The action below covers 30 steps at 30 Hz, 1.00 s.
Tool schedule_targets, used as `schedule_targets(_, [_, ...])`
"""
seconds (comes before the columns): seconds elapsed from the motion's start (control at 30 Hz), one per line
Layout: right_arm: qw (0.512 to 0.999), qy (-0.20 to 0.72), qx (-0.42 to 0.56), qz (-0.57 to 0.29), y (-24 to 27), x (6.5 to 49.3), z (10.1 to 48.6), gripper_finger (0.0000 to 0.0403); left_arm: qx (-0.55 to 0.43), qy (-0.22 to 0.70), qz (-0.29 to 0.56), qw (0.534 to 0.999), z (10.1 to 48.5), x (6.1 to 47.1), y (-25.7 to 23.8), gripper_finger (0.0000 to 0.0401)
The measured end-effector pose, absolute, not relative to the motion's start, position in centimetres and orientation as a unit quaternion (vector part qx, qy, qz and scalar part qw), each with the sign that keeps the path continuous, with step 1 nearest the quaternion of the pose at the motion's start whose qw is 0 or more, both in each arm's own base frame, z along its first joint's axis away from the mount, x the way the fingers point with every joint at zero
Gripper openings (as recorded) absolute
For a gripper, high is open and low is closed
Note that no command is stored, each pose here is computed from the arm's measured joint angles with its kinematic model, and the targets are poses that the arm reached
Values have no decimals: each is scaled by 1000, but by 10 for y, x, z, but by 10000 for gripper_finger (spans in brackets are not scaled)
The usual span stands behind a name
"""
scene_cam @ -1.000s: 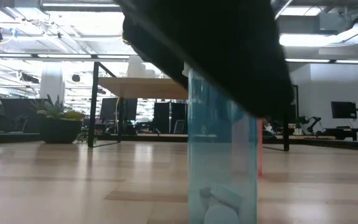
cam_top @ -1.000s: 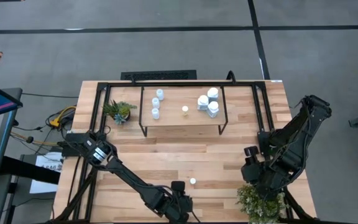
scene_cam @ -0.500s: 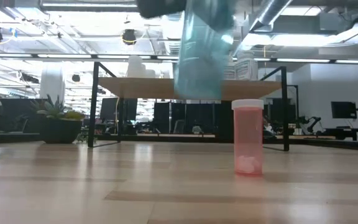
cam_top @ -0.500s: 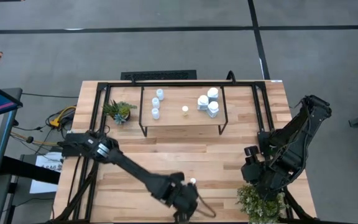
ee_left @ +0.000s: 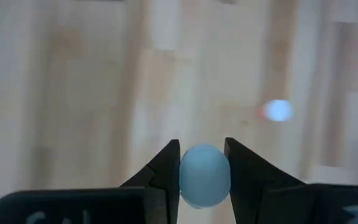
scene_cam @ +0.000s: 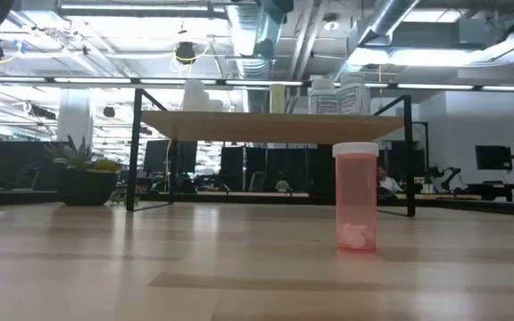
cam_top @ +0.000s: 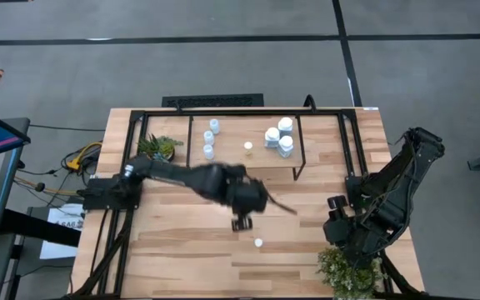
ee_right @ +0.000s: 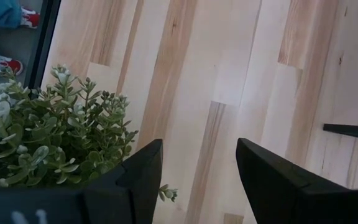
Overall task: Pick and place medicine bottles onto shelf by color
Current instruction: Put the blue pill bottle on the shelf
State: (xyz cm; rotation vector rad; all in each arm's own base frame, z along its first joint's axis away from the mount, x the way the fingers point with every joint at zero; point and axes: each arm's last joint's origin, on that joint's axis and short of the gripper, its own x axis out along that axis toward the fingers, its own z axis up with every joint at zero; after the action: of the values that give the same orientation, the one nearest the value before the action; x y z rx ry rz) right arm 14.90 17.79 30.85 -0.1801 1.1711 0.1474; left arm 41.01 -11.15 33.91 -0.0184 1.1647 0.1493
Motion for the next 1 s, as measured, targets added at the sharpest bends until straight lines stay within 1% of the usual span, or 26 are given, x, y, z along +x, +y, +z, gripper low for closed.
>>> schedule_targets(0.17, [827,551,-85,69,178,149,309,225,20,524,95,846,372,396,-65,75])
schedule_targets(0.27, [827,551,-83,68,178,149,309,225,32,522,102,846,382,391,-38,75])
schedule_targets(0.6, [829,553,-60,52,178,149,309,225,26,537,118,835,387,384,58,75])
schedule_targets(0.77, [831,553,-45,42,178,149,309,225,-4,517,120,847,386,381,103,75])
schedule_targets(0.9, [833,551,-35,31,178,149,309,225,-21,504,113,856,385,379,126,75])
schedule_targets(1.0, [837,546,-29,21,177,150,309,225,-17,497,111,861,386,378,134,75])
